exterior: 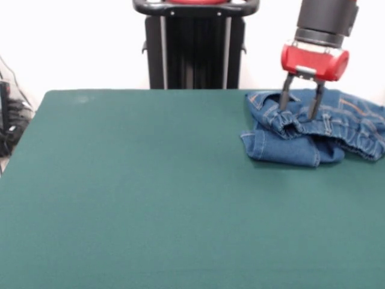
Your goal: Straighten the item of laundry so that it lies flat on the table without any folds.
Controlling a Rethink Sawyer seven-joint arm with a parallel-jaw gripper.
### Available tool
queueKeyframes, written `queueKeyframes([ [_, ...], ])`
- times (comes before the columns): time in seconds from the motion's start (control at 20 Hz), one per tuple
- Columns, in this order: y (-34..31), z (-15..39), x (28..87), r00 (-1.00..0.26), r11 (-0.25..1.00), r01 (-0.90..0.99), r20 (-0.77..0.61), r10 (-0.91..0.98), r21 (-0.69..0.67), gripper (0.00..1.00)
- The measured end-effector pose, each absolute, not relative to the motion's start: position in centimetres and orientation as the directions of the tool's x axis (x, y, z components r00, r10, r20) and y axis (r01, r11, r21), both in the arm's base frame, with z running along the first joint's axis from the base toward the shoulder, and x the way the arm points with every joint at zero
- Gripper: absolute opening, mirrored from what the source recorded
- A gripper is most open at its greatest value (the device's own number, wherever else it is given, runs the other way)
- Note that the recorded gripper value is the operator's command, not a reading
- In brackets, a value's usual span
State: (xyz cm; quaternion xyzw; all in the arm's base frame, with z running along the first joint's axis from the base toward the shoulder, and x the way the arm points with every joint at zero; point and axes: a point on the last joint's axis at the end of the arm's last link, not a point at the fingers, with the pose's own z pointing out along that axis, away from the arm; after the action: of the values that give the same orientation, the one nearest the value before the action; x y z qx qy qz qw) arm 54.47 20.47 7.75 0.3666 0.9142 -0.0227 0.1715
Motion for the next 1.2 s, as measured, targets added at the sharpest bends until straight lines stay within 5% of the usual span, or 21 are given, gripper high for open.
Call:
queueKeyframes([
  [0.55,25.0,7.2,54.3,-0.691,0.747,0.656,-0.312,0.652,0.109,1.00],
  [1.2,27.2,-1.4,49.9,-0.752,0.785,0.619,-0.274,0.599,0.018,1.00],
])
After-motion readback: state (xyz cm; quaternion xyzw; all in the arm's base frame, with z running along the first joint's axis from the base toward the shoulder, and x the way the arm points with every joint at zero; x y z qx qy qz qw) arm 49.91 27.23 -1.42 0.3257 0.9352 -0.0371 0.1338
